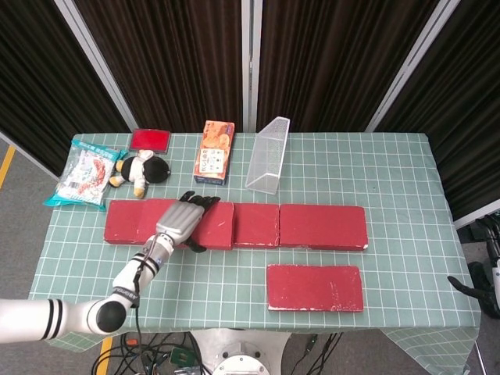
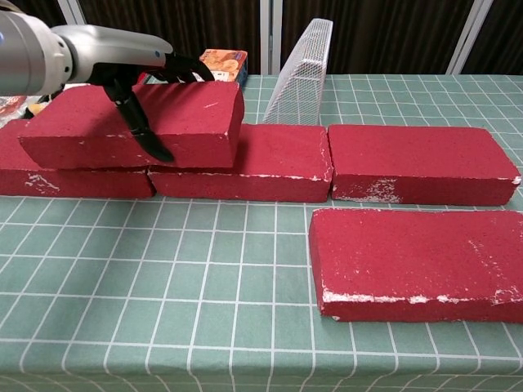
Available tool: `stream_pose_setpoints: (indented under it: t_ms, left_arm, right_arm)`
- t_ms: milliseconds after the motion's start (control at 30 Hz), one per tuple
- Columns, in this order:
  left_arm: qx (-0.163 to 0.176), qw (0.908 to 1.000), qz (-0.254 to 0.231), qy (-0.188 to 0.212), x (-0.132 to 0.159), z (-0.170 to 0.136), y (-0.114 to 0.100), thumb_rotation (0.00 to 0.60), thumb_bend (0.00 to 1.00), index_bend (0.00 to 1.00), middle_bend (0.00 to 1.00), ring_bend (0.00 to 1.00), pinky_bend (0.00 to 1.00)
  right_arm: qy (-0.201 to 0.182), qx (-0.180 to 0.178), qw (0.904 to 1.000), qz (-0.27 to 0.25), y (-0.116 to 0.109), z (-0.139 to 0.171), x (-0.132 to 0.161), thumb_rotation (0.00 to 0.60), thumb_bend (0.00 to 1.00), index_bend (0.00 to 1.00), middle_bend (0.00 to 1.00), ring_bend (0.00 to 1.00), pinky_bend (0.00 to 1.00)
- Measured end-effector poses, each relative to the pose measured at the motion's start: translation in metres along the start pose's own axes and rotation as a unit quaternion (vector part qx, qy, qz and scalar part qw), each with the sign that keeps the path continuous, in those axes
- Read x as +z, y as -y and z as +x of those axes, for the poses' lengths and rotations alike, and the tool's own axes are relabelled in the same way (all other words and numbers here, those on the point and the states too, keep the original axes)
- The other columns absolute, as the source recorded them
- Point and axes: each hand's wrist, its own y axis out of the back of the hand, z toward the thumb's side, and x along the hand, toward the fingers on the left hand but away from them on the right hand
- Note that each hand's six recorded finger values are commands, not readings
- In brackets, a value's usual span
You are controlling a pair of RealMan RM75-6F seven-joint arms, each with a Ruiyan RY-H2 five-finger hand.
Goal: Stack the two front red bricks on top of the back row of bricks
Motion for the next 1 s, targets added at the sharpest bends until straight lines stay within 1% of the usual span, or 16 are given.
stream_pose_setpoints:
  t_ms: [167, 233, 400, 500, 833, 1000]
  left_arm:
    - [-0.004, 1.0, 0.0, -0.005, 0.006, 0.01, 0.007, 0.6, 0.13, 0.09, 0.17, 0.13, 0.0]
    - [-0.001, 0.9999, 0.008, -0.009, 0.005, 0.012, 0.008, 0.6, 0.13, 0.09, 0.17, 0.13, 0.0]
    - [0.014, 0.9992, 0.038, -0.004, 0.006, 0.016, 0.008, 0.6, 0.13, 0.09, 0.17, 0.13, 0.0]
    - [0.015, 0.9989, 0.044, -0.003, 0.006, 0.019, 0.009, 0.6, 0.13, 0.09, 0.17, 0.13, 0.0]
    - [0.007, 0.9991, 0.035, -0.022, -0.005, 0.028, 0.013, 0.6, 0.13, 0.09, 0.17, 0.13, 0.0]
    - [0.004, 0.9994, 0.026, -0.023, -0.007, 0.028, 0.014, 0.6, 0.13, 0.09, 0.17, 0.13, 0.0]
  right_arm:
    - [-0.001, 0.001, 1.0, 0.001, 0.002, 0.0, 0.001, 0.6, 0.0, 0.0, 0.0, 0.0, 0.0]
    - [0.0, -0.001, 1.0, 0.001, 0.001, 0.0, 0.0, 0.6, 0.0, 0.0, 0.0, 0.0, 0.0]
    - [0.004, -0.007, 1.0, -0.001, -0.003, -0.001, -0.002, 0.6, 0.0, 0.0, 0.0, 0.0, 0.0]
    - [0.004, -0.005, 1.0, -0.002, -0.002, 0.0, -0.003, 0.6, 0.0, 0.0, 0.0, 0.0, 0.0]
    - [0.012, 0.004, 0.9999, -0.001, 0.003, -0.002, -0.007, 0.6, 0.0, 0.0, 0.0, 0.0, 0.0]
    - [0.017, 0.006, 0.9998, -0.001, 0.005, -0.003, -0.009, 0.6, 0.0, 0.0, 0.0, 0.0, 0.0]
